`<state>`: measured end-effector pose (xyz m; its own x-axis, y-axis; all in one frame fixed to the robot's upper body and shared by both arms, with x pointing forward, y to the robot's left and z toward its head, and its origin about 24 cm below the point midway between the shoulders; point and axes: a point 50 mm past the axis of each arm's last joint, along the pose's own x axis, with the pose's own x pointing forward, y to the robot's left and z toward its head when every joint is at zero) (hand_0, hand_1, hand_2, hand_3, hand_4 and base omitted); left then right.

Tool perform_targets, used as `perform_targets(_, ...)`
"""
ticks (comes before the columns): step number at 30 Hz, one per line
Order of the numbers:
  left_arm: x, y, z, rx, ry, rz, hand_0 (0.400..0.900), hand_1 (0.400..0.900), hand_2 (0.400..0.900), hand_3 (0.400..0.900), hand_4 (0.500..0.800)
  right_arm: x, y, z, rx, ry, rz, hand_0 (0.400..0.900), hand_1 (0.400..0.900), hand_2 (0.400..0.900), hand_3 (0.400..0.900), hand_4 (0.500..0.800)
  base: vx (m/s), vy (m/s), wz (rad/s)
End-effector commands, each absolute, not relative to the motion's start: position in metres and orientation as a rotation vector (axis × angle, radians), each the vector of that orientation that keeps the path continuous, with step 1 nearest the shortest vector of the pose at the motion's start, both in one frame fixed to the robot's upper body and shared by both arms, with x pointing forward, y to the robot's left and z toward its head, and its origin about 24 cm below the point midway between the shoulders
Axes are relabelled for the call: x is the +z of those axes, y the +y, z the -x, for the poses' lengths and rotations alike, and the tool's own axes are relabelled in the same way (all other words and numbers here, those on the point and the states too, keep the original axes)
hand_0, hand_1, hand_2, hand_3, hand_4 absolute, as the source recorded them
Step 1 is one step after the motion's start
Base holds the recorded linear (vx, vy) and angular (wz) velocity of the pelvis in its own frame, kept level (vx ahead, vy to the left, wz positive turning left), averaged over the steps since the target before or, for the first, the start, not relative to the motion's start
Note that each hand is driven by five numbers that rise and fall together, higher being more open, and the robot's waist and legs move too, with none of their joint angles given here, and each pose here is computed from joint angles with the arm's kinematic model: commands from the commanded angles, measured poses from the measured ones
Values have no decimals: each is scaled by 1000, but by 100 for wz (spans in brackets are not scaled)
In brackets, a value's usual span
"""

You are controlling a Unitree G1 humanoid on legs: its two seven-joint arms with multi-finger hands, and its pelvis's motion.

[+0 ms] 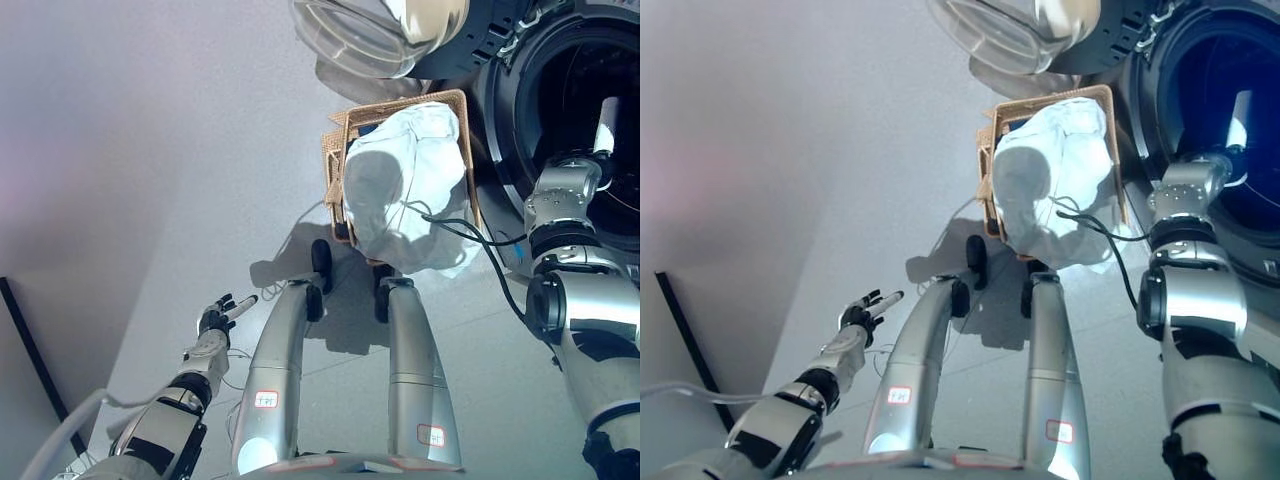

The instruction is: Put the clothes in the basket into the washing machine.

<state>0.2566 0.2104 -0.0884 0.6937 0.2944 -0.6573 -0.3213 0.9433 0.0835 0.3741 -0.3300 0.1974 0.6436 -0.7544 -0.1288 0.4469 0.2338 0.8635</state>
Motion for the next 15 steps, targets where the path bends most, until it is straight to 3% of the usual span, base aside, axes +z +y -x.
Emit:
perform_targets(1,-115,228,-213,455,859,18,900,900,900,900,800,211,-334,-362,-779,-497,-781,900,900,900,900,800,0,0,0)
perform_targets(5,-122,224,-202,443,902,31,900,900,900,900,800,132,-294,-357,-651,-237,-417,900,900,900,900,800,57,22,-3)
perform_targets(9,-132,223,-184,419,970,14,900,900,900,900,800,51,-259,-328,-501,31,-45,900,900,900,900,800,107,61,-6)
perform_targets(11,-136,223,-176,393,992,-13,900,900,900,900,800,14,-255,-308,-375,191,318,900,900,900,900,800,91,94,-5)
perform_targets(15,-137,230,-170,348,1010,-103,900,900,900,900,800,-62,-257,-254,-279,543,530,900,900,900,900,800,70,84,0)
